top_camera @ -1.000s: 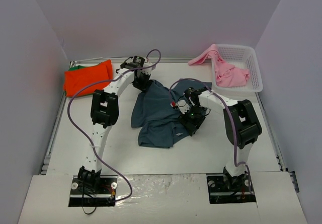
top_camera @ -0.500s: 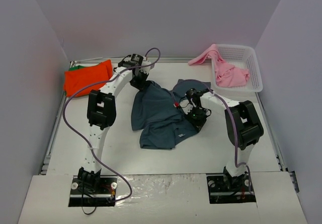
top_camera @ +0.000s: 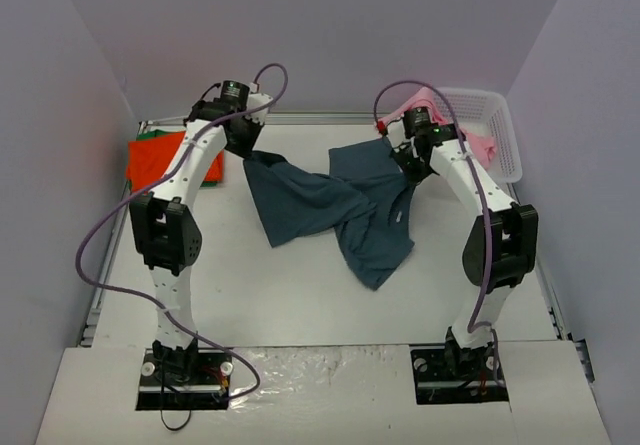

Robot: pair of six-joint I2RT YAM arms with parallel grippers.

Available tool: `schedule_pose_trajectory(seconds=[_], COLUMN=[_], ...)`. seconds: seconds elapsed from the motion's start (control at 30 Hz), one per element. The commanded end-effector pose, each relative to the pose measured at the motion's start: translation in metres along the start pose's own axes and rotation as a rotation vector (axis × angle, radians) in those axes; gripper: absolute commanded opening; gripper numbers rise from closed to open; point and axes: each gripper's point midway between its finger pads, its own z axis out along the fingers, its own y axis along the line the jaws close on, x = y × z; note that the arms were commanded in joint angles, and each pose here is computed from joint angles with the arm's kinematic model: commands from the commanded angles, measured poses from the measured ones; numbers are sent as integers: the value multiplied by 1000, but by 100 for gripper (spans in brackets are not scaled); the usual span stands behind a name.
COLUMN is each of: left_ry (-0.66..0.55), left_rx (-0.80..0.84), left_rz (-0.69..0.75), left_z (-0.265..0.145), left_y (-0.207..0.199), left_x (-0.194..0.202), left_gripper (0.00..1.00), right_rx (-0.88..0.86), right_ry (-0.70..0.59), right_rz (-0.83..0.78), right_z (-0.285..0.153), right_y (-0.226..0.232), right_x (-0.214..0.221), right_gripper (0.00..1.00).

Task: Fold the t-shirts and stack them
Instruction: Flatten out the tshirt

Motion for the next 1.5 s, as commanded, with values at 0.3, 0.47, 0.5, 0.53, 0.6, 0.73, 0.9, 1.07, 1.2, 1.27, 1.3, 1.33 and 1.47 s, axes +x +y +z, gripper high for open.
schedule_pose_trajectory(seconds=[0.3, 0.47, 0.5, 0.53, 0.6, 0.73, 0.9, 1.07, 1.2, 1.27, 1.3, 1.33, 1.47], left_ry=[25, 217, 245, 270, 318, 291, 179, 49, 29, 32, 35, 31, 69], left_rx=[-96, -2, 19, 40, 31, -56, -100, -156, -36, -12, -14, -16, 6], left_rz=[68, 134, 145, 165, 188, 206, 170, 126, 116, 112, 111, 109, 123], left_z=[-121, -114, -113, -111, -106, -100, -95, -85, -51, -33, -26, -20, 12], left_y=[4, -18, -22, -25, -25, -13, -5, 8, -6, -6, -5, -4, -1], left_x=[74, 148, 158, 167, 189, 195, 161, 112, 92, 82, 80, 76, 73], left_gripper=[2, 12, 18, 28, 41, 61, 65, 66, 66, 65, 63, 61, 56], right_rx=[-95, -133, -141, -142, -146, -157, -180, -203, -212, -215, -214, -217, -211], right_ry=[-26, 18, 25, 24, 27, 50, 78, 97, 115, 127, 134, 146, 179], right_rz=[-1, -17, -19, -20, -23, -23, -20, -10, -3, 1, 2, 5, 8], right_z=[-43, -37, -37, -38, -37, -31, -21, -12, -4, 1, 2, 6, 14], right_y=[16, 30, 33, 33, 35, 38, 42, 48, 50, 51, 51, 52, 52], right_x=[24, 48, 53, 54, 57, 62, 65, 67, 69, 70, 71, 73, 78], right_gripper=[0, 0, 0, 0, 0, 0, 0, 0, 0, 0, 0, 0, 0])
